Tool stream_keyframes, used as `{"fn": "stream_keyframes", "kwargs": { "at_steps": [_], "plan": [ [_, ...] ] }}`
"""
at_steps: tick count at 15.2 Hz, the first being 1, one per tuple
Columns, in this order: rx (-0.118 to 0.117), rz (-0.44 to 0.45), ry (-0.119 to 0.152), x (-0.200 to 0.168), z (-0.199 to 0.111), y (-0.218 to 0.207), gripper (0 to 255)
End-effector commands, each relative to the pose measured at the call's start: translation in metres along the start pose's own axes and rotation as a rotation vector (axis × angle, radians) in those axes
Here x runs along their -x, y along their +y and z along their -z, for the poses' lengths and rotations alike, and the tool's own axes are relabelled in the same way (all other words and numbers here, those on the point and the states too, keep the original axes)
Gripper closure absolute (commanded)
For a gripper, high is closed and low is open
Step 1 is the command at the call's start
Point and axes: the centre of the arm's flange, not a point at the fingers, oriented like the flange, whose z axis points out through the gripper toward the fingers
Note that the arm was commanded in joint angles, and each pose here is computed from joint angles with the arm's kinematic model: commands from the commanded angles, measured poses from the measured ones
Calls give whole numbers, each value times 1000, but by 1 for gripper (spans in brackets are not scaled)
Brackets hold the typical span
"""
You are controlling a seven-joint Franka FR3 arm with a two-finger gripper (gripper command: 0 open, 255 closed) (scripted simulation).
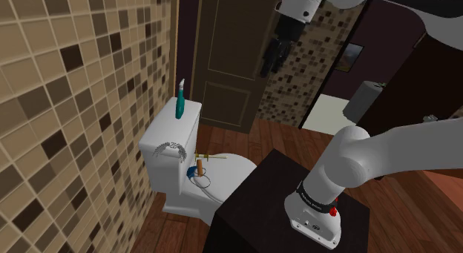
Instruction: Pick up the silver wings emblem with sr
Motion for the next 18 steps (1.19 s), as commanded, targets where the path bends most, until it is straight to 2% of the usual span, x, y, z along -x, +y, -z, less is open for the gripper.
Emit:
{"fn": "stream_keyframes", "kwargs": {
  "at_steps": [1, 18],
  "plan": [
    [0, 0, 0, 0, 0, 0, 0],
    [105, 33, 41, -96, -200, -29, 0]
  ]
}}
